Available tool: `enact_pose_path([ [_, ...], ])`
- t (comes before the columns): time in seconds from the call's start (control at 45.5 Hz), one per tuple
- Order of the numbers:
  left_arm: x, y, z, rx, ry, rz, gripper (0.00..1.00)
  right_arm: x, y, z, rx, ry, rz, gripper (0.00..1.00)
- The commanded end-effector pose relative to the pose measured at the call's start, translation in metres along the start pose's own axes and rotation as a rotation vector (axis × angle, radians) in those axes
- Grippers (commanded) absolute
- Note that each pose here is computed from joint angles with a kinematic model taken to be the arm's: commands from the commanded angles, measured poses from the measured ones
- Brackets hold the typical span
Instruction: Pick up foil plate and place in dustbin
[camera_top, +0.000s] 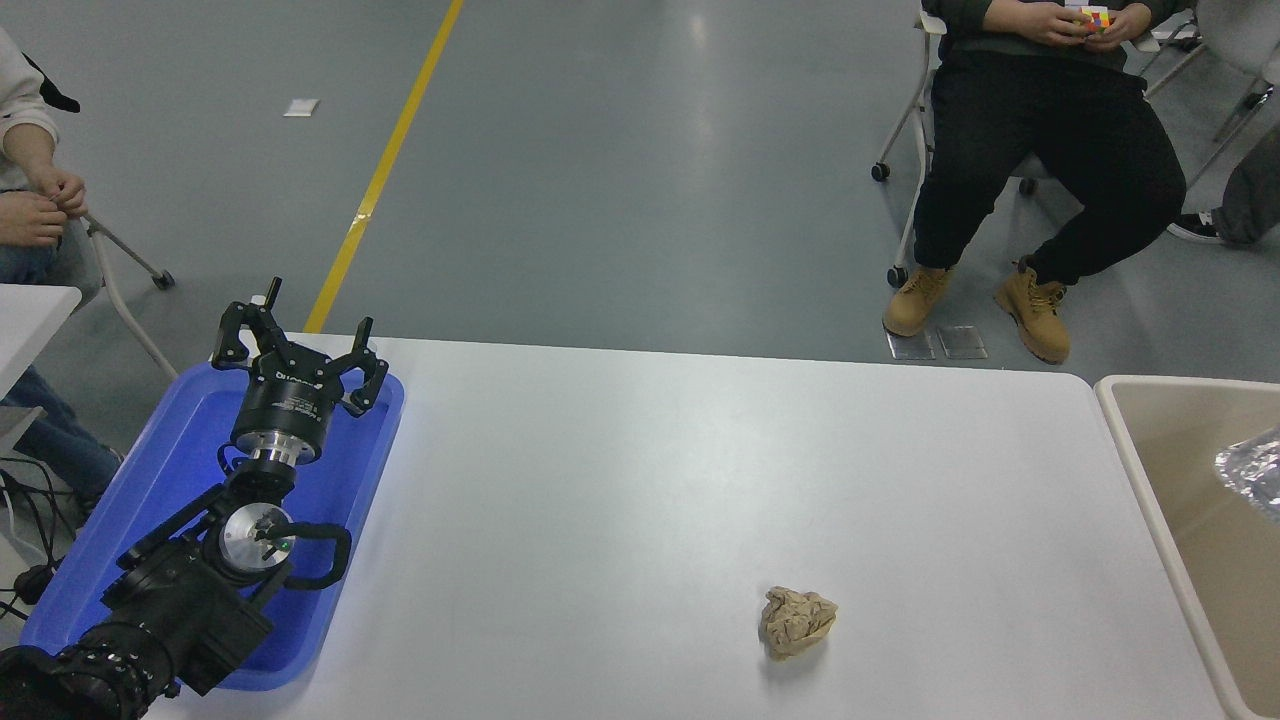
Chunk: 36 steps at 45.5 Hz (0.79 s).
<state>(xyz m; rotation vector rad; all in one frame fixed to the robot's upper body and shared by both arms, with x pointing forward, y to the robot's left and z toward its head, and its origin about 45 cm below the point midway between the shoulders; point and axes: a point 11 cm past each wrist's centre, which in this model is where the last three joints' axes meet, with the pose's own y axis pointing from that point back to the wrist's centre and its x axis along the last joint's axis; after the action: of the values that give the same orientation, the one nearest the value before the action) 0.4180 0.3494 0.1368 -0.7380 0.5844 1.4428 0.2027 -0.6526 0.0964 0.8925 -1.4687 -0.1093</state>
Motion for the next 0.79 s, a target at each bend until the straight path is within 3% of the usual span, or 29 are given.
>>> enact_pose_path([
  [0.0, 0.000, 0.000, 0.000, 0.000, -0.001, 0.000, 1.00, -0.009, 0.000, 0.002, -0.005, -0.005, -0.003, 0.00],
  [0.022, -0.001, -0.001, 0.000, 0.000, -0.001, -0.002, 1.00, -0.009, 0.000, 0.003, -0.008, -0.005, -0.003, 0.00],
  [0.066, 0.000, 0.000, 0.000, 0.000, 0.000, 0.000, 1.00, -0.009, 0.000, 0.002, -0.007, -0.006, -0.003, 0.27],
  [0.088, 0.000, 0.000, 0.000, 0.000, 0.000, 0.000, 1.00, -0.008, 0.000, 0.002, -0.008, -0.006, -0.003, 0.36],
  [0.176, 0.000, 0.000, 0.000, 0.000, 0.000, 0.000, 1.00, -0.010, 0.000, 0.004, -0.010, -0.003, -0.007, 0.55],
  [0.242, -0.001, -0.001, 0.000, 0.000, -0.001, -0.002, 1.00, -0.013, 0.000, 0.002, -0.007, -0.004, -0.012, 0.82],
  [0.33, 0.000, 0.000, 0.000, 0.000, 0.000, -0.002, 1.00, -0.016, 0.000, 0.001, -0.007, -0.005, -0.019, 0.98],
  [0.505, -0.001, -0.001, 0.000, 0.000, 0.000, -0.003, 1.00, -0.008, 0.000, -0.009, 0.013, 0.012, -0.019, 1.00],
  [0.769, -0.001, -0.001, 0.000, 0.000, 0.000, -0.003, 1.00, 0.087, 0.013, -0.129, 0.218, -0.004, 0.103, 1.00],
])
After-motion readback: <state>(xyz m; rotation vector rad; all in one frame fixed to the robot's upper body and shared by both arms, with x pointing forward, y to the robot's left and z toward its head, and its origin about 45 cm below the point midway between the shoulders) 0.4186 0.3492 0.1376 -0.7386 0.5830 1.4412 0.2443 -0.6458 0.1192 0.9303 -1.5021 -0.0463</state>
